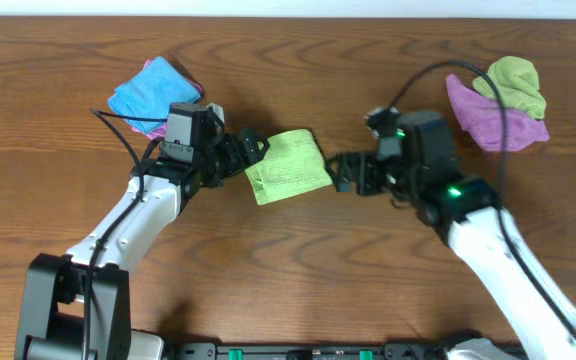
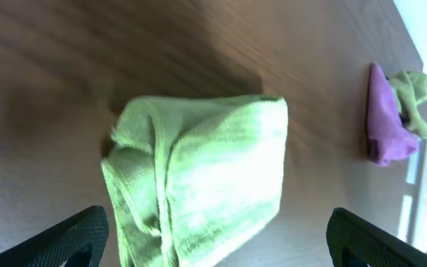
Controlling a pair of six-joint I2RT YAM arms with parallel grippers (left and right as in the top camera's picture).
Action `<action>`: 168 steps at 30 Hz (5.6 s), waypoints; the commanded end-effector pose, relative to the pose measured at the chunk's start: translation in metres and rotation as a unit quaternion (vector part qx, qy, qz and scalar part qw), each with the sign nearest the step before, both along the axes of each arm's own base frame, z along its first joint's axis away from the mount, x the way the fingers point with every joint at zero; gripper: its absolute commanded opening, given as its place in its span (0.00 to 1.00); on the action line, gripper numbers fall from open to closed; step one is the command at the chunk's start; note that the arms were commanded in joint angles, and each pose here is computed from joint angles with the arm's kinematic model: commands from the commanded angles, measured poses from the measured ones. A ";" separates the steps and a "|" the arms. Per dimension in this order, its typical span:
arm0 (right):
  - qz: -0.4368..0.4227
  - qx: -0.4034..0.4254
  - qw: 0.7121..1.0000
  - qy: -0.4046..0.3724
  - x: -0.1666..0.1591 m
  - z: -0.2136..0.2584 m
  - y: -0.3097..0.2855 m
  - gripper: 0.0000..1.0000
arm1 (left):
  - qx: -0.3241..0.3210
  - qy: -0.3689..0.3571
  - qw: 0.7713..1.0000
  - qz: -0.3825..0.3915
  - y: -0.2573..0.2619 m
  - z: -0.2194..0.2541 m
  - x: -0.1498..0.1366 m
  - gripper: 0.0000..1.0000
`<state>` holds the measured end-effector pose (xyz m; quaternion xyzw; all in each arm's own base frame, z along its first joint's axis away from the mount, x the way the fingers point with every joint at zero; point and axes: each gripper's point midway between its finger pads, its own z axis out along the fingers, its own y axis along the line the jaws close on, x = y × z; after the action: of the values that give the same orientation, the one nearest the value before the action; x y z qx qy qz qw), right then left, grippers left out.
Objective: Fold the cloth
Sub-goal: 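Open the right gripper and retract the right arm to the right, then lift the folded green cloth with the left gripper and carry it up-left, then lower the green cloth onto the blue-and-pink cloth stack with the left gripper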
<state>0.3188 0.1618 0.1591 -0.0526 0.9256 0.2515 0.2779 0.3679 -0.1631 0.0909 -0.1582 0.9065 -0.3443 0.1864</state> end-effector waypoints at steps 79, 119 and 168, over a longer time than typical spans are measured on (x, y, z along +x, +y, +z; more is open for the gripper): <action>-0.090 0.010 0.992 -0.086 -0.157 0.054 -0.086 0.99 | -0.097 0.006 0.992 0.077 -0.057 -0.030 0.026 0.06; -0.090 0.010 0.992 -0.086 -0.157 0.054 -0.086 0.99 | 0.081 -0.208 0.924 0.311 0.177 0.114 0.212 0.06; -0.090 0.010 0.992 -0.086 -0.157 0.054 -0.086 0.99 | 0.271 0.057 0.922 0.271 0.230 0.002 0.111 0.62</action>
<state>0.1619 0.0761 0.2141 0.0041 0.8967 0.2257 0.3807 0.4756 0.0623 0.0852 -0.3679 0.8960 -0.0227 0.2477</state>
